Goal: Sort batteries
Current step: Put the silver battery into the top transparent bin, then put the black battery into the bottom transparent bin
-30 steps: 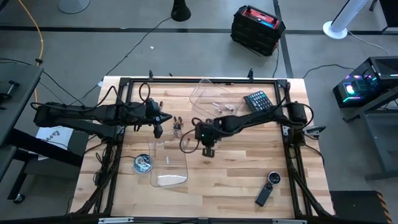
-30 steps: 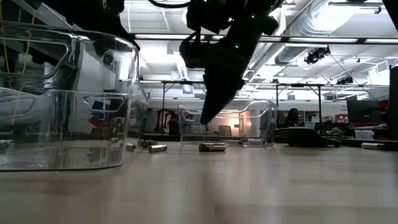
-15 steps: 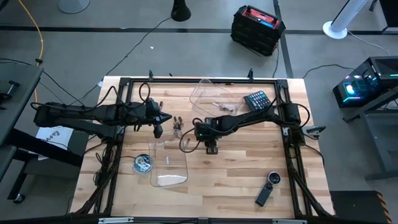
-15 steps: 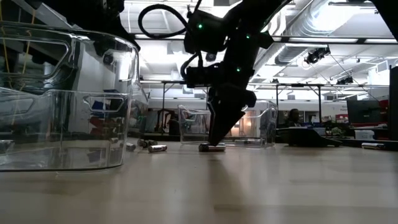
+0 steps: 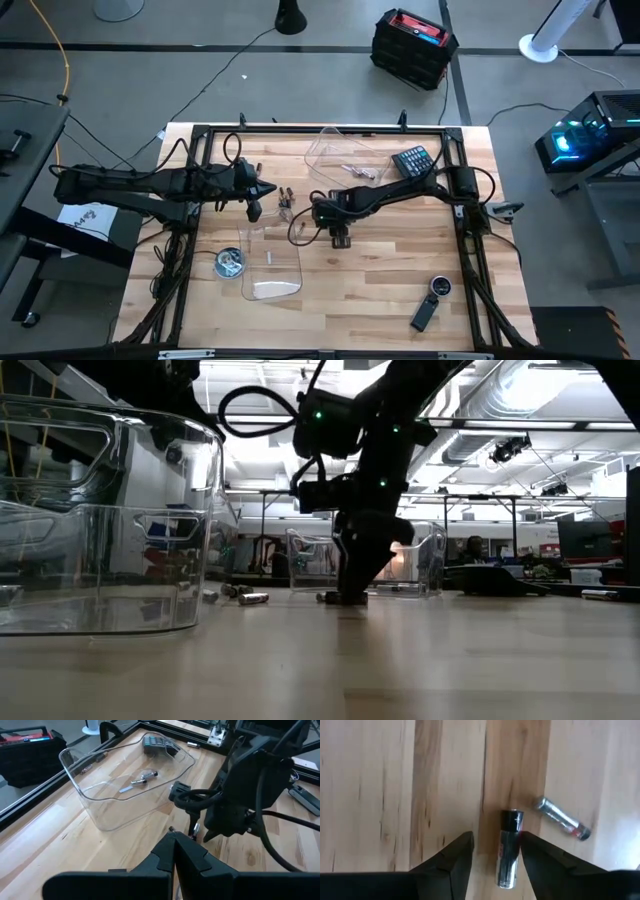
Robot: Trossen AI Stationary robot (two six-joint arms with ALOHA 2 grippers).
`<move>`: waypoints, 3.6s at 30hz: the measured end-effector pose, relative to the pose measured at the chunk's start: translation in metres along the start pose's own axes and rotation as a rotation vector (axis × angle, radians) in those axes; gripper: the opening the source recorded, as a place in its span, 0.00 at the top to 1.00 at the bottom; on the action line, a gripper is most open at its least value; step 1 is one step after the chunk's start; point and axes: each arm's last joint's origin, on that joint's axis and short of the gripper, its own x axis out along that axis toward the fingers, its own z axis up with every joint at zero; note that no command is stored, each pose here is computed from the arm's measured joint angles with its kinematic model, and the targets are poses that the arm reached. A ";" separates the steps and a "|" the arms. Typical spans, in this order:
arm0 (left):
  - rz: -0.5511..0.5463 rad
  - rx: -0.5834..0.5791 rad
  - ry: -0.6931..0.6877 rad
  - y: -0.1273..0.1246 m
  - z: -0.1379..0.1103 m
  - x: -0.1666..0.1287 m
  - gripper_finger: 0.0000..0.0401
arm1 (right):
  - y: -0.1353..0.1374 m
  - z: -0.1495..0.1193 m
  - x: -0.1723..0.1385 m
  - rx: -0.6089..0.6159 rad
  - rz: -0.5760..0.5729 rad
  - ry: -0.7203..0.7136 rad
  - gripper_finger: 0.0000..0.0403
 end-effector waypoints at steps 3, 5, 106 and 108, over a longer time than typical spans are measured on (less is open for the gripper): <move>0.000 0.000 0.000 0.000 0.000 0.000 1.00 | 0.001 0.000 -0.001 0.009 -0.005 0.005 0.64; 0.000 0.000 0.000 0.000 0.000 0.000 1.00 | 0.001 0.000 -0.002 0.042 0.001 0.019 0.74; 0.340 -0.369 0.396 0.073 0.006 0.024 0.78 | -0.146 -0.034 -0.138 0.626 -0.235 0.035 0.51; 0.387 -0.394 0.413 0.084 0.004 0.035 0.73 | -0.143 -0.036 -0.138 0.618 -0.249 0.064 0.51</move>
